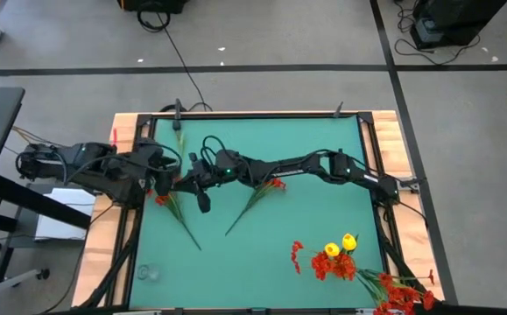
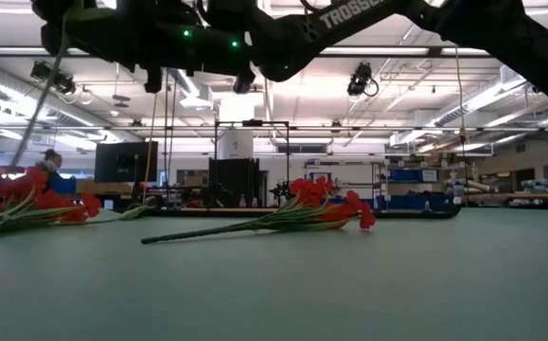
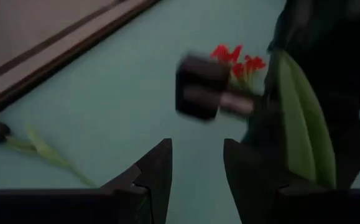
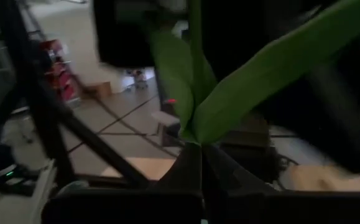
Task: Sort flowers into vase by color
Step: Put the right black flower into the transparent flower vase
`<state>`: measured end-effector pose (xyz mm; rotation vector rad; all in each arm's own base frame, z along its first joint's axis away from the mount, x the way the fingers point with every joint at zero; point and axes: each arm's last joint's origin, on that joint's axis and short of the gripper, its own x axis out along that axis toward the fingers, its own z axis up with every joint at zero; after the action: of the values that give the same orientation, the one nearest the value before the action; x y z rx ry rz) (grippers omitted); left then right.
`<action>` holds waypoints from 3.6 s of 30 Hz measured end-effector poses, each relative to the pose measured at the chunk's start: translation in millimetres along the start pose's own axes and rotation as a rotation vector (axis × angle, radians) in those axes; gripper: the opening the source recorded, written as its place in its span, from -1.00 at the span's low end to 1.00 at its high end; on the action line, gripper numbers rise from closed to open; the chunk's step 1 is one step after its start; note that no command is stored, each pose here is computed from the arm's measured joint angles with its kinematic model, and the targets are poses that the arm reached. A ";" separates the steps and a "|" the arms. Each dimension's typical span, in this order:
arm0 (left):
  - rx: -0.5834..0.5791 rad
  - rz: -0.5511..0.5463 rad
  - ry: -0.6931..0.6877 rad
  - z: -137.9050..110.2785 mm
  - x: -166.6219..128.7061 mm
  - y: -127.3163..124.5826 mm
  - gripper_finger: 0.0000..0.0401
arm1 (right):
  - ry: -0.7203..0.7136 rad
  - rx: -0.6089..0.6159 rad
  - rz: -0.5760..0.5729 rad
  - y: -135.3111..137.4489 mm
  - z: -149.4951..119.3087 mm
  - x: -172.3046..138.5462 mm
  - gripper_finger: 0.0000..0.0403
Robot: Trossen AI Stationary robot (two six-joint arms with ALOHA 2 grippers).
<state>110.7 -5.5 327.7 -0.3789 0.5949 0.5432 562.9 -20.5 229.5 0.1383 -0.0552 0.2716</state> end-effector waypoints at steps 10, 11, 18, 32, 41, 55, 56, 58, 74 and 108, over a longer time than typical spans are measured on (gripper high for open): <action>-0.018 0.011 0.012 0.9 -26.5 18.2 -0.26 | -0.084 0.082 -0.076 -14.1 10.9 -5.1 -0.99; -0.028 -0.002 -0.003 2.3 -30.7 20.1 -0.26 | -0.093 0.088 -0.079 -15.6 11.9 -5.8 -0.99; -0.019 -0.052 -0.060 1.0 -46.2 32.0 -0.26 | -0.159 0.118 -0.093 -19.6 18.4 -8.0 -0.99; 0.105 -0.119 -0.176 13.2 -47.5 23.0 -0.10 | -0.178 0.121 -0.154 -27.5 20.0 -10.7 -0.99; 0.102 -0.097 -0.149 10.2 -46.7 25.1 0.44 | -0.213 0.199 -0.218 -40.6 23.1 -15.9 -0.99; 0.115 -0.051 -0.208 20.2 -38.0 13.3 0.34 | -0.213 0.150 -0.180 -38.8 25.1 -15.9 -0.99; 0.129 -0.053 -0.213 21.6 -36.7 11.3 0.32 | -0.213 0.150 -0.180 -38.8 25.0 -15.9 -0.99; 0.149 -0.053 -0.218 23.4 -34.5 8.2 0.26 | -0.214 0.150 -0.181 -38.8 25.1 -15.9 -0.99; 0.156 -0.052 -0.207 23.8 -31.7 5.7 -0.68 | -0.219 0.122 -0.124 -24.2 24.6 -10.9 -0.99; 0.336 -1.037 -0.235 11.2 -95.3 21.5 -0.96 | -0.102 0.057 -0.184 16.1 148.6 -55.9 -0.34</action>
<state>36.6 -18.1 391.1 -0.2513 0.1928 -0.5006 499.4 -41.2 374.5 0.2126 -0.1353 0.0826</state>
